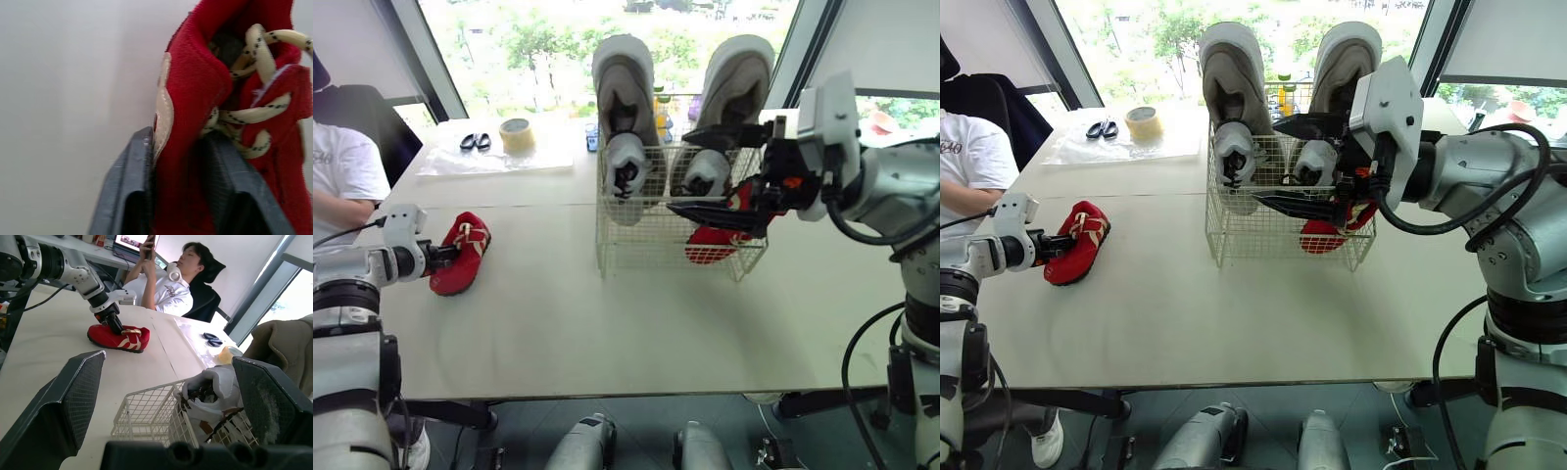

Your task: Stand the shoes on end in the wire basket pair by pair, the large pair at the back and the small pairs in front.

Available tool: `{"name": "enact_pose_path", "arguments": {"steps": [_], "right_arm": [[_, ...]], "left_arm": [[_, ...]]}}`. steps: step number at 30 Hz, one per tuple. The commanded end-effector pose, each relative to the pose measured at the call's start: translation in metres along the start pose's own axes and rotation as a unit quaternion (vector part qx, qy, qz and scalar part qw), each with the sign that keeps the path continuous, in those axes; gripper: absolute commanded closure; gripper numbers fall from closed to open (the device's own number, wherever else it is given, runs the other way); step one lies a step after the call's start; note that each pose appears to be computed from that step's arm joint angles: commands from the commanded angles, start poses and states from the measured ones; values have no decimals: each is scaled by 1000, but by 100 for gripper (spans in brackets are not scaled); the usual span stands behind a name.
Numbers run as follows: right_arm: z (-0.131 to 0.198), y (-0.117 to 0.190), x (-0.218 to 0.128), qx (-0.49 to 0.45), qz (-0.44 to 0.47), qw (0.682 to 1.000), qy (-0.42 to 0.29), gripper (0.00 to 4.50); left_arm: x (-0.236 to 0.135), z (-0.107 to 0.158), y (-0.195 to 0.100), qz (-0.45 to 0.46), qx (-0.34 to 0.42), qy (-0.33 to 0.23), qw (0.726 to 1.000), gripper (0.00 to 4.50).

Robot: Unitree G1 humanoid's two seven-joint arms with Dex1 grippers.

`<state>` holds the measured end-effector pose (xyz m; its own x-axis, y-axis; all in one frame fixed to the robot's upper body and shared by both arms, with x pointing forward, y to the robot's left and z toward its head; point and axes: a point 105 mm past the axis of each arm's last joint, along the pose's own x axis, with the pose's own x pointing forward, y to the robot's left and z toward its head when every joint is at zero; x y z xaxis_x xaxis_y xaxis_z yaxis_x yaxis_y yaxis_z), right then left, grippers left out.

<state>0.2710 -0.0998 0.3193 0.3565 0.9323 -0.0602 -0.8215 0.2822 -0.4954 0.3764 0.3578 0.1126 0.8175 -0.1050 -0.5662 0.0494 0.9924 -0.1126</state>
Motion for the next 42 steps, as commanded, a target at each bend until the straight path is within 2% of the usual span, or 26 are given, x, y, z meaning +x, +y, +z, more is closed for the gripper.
{"name": "enact_pose_path", "arguments": {"steps": [1, 3, 6, 7, 10, 15, 20, 23, 27, 31, 35, 42], "right_arm": [[8, 0, -1, -26, -8, 1000, -6, 0], [7, -2, 0, -27, -9, 1000, -6, 0], [7, -5, 2, -32, -8, 999, -7, 0], [6, -6, 2, -33, -8, 999, -7, 0], [6, -9, 4, -38, -5, 999, -8, 0], [5, -14, 8, -44, 2, 999, -10, 0], [3, -16, 12, -46, 14, 999, -11, 0], [4, -16, 13, -46, 17, 999, -12, 0], [3, -16, 13, -46, 20, 999, -10, 0], [3, -16, 12, -44, 21, 999, -6, 0], [3, -15, 9, -41, 19, 999, 1, 0], [3, -12, 6, -37, 14, 999, 9, 0]], "left_arm": [[-5, 26, -13, -37, 5, -36, 999, 446], [-16, 68, -45, -115, 8, -111, 987, 446], [-53, 128, -99, -226, 22, -265, 937, 446], [-64, 135, -111, -249, 27, -291, 924, 446], [-113, 150, -161, -320, 59, -404, 855, 446], [-149, 141, -209, -352, 38, -492, 795, 446], [-163, 127, -240, -342, 18, -571, 746, 446], [-155, 117, -252, -320, 34, -585, 745, 446], [-144, 98, -272, -295, 104, -607, 731, 446], [-127, 78, -282, -280, 107, -613, 731, 446], [-113, 59, -297, -266, 117, -631, 720, 446], [-87, 44, -299, -191, 123, -676, 701, 446]]}}
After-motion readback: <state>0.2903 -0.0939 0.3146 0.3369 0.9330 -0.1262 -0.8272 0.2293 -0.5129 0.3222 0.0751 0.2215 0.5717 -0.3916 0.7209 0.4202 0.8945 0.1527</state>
